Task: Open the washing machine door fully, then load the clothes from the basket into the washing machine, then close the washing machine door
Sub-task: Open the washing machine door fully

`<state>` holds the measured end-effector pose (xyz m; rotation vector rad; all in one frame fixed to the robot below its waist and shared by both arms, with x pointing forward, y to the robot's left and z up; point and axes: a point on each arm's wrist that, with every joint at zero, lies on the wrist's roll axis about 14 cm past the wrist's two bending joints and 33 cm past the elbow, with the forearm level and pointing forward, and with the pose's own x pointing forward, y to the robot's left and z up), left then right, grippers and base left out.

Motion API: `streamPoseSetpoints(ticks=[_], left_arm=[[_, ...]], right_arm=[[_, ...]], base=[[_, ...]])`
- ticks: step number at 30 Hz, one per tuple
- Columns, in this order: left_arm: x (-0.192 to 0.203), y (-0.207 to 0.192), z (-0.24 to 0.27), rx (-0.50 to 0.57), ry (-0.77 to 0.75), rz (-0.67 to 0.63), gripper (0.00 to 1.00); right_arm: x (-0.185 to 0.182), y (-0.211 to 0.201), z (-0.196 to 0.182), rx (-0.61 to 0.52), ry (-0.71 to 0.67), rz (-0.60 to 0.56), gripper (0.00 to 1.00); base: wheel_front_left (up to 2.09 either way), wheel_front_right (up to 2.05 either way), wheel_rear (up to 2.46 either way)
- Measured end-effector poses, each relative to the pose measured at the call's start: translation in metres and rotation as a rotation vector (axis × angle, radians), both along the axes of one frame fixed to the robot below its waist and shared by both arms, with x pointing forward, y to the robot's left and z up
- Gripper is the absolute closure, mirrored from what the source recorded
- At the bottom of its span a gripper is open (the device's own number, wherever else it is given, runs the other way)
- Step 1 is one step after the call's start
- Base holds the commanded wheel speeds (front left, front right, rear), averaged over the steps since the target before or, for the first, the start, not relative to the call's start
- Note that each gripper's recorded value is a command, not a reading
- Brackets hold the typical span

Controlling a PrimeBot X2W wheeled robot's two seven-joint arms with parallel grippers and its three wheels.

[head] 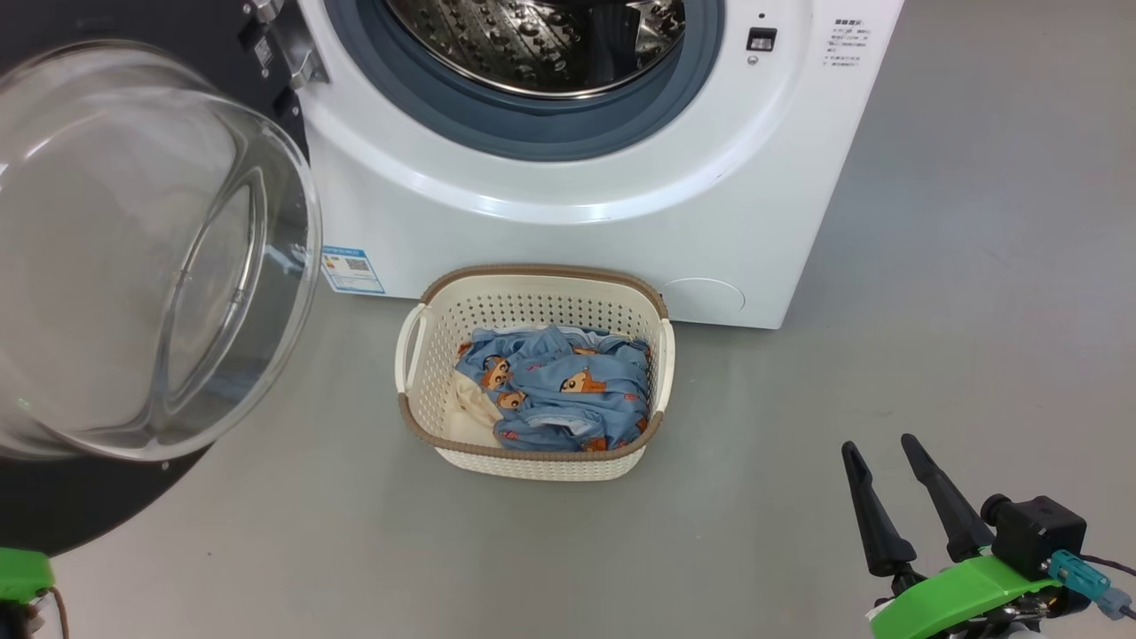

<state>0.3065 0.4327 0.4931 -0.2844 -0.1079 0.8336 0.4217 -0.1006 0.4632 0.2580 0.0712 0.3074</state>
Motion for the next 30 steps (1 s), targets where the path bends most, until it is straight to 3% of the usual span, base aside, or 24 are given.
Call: streamPoseSetpoints(ticks=[9,19,30], left_arm=[[0.004,0.000,-0.003,0.028,0.038,-0.026,1.00],[0.013,-0.016,0.020,0.081,-0.035,-0.092,1.00],[0.009,-0.055,0.034,0.154,-0.064,-0.215,1.00]], right_arm=[[-0.001,-0.003,-0.001,0.000,0.005,-0.010,0.00],[0.000,-0.004,0.003,0.006,-0.006,-0.017,0.00],[-0.003,-0.002,0.014,0.017,-0.031,-0.014,0.00]], base=[[0.00,0.00,0.00],[0.00,0.00,0.00],[0.00,0.00,0.00]])
